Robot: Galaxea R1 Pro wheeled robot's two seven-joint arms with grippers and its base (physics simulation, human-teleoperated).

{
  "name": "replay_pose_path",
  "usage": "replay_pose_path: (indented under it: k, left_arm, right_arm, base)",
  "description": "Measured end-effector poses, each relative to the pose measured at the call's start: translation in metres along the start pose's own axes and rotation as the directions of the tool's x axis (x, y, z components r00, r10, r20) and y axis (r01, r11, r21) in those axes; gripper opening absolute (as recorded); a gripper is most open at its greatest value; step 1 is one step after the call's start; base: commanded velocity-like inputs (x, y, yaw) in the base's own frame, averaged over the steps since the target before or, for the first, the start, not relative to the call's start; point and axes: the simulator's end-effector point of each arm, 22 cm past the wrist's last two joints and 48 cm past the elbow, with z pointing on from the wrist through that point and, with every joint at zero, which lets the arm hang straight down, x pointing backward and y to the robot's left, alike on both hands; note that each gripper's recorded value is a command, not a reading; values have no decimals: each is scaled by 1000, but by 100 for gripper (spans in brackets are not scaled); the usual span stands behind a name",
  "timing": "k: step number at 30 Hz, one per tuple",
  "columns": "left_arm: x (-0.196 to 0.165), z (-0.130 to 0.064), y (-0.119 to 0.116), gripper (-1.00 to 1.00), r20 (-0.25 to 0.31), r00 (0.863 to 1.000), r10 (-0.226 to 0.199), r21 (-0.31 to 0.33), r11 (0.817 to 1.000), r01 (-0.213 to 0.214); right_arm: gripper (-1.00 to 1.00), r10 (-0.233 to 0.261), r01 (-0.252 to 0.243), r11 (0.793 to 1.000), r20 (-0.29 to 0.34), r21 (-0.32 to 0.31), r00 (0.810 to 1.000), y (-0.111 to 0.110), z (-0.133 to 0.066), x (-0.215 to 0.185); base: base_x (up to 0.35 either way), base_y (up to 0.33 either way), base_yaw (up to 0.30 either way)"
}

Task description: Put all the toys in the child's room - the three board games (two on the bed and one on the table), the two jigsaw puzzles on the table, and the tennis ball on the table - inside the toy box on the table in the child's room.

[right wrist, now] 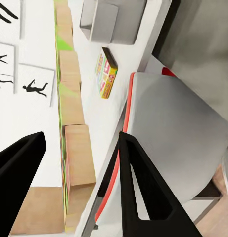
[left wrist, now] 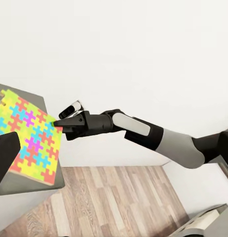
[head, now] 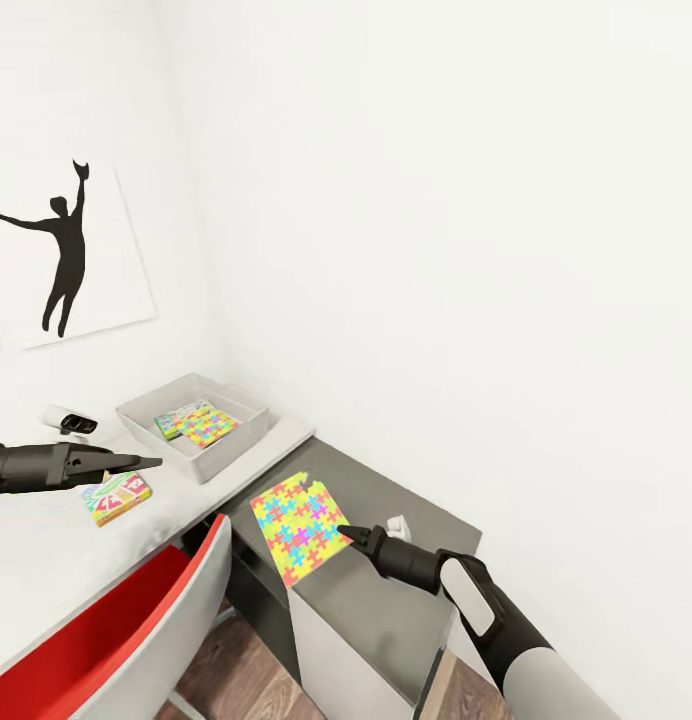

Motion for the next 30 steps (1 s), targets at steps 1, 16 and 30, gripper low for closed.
replay_pose_path:
  k: [1,16,30]
  left_arm:
    - [0,0,0,100,0,1000,0,0,1000,0]
    - [0,0,0,100,1,1000,0,0,1000,0]
    - [0,0,0,100,2,1000,-1,0,1000,1]
  right_arm:
    - [-100,-5,5,1000,6,0,1000,0,0,-1]
    - [-100,-30,30,1000,22,4,999,0,2,-3]
    - [-100,-29,29,1000,22,7,999,-1,1,-3]
  base:
    - [0,0,0]
    - [0,0,238]
    - [0,0,289]
